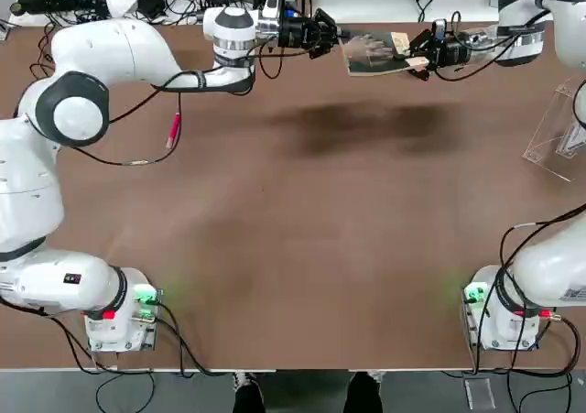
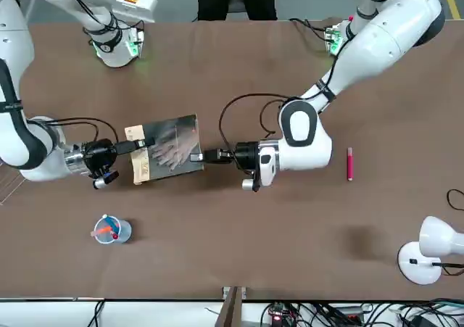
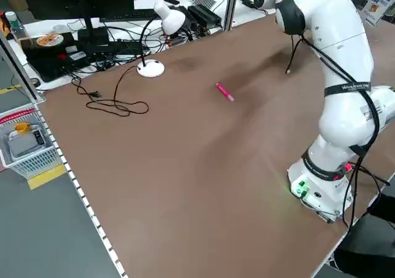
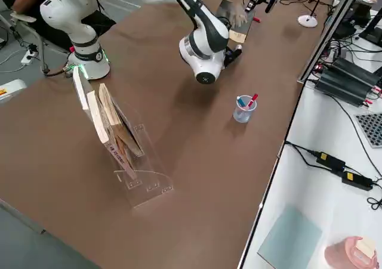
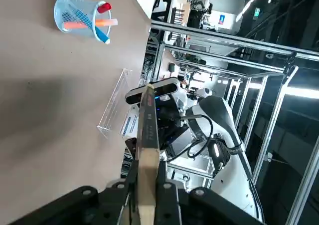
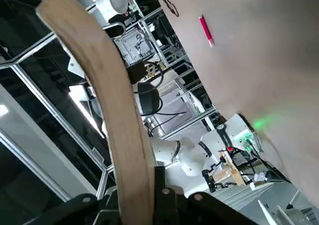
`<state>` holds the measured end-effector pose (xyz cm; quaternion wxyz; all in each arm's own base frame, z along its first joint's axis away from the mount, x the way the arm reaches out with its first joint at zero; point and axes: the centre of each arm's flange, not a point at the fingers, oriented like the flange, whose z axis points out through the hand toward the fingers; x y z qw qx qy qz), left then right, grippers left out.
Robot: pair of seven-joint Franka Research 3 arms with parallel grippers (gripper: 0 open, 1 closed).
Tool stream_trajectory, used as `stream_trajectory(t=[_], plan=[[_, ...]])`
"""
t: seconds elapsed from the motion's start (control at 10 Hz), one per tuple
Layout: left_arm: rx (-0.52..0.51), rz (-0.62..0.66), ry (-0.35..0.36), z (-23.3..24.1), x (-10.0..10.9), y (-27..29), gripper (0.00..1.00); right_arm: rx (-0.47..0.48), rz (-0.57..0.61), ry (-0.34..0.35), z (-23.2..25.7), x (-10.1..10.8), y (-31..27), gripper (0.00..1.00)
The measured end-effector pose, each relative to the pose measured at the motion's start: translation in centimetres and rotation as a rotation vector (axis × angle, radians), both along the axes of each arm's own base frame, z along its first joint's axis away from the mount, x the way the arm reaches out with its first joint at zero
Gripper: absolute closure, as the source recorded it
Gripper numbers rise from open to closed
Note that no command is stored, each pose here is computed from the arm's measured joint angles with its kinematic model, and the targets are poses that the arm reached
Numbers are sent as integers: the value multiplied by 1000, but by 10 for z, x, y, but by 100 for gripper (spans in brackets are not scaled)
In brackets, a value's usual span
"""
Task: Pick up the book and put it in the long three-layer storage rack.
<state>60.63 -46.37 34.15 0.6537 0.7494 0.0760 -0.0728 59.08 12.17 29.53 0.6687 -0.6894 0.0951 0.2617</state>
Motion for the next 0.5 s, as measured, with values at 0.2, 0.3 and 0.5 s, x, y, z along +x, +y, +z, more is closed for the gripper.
stream_trajectory(t=[0.2,0.3,0.5], plan=[[-3,2,-3,2,1,0,77,-4,-9,14,1,2,-10,85],[-5,6,-6,4,3,1,77,-11,-24,14,1,4,-20,85],[-8,10,-9,7,5,2,58,-46,-43,2,2,8,-44,85]])
